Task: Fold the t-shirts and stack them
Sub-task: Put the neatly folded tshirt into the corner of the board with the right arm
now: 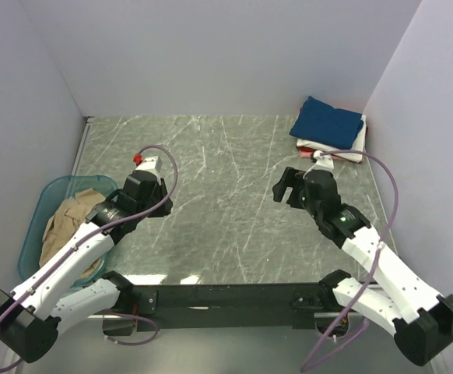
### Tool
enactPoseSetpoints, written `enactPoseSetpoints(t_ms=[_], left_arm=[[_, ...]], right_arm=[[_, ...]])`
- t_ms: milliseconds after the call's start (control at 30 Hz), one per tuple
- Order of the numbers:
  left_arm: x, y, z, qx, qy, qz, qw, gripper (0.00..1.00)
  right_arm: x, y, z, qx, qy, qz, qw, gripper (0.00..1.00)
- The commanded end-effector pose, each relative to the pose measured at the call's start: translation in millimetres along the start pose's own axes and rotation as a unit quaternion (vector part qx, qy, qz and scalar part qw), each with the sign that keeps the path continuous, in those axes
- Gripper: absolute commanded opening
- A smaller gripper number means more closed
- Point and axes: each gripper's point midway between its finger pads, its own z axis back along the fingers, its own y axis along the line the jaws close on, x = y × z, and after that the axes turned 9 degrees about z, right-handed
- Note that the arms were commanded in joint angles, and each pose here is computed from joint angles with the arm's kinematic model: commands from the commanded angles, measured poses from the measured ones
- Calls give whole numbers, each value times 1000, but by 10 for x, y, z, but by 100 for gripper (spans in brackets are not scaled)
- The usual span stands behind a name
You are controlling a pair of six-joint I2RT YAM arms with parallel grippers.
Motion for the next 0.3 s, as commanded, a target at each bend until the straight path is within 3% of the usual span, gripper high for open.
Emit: enactPoseSetpoints(t_ms=[0, 267], left_arm=[[170, 16, 95, 2, -36, 17, 999, 26], [219, 67, 130, 7, -54, 25, 998, 27]], right_arm=[[114, 147, 141, 44, -18, -6, 999, 91], [93, 182, 278, 67, -17, 4, 998, 93]])
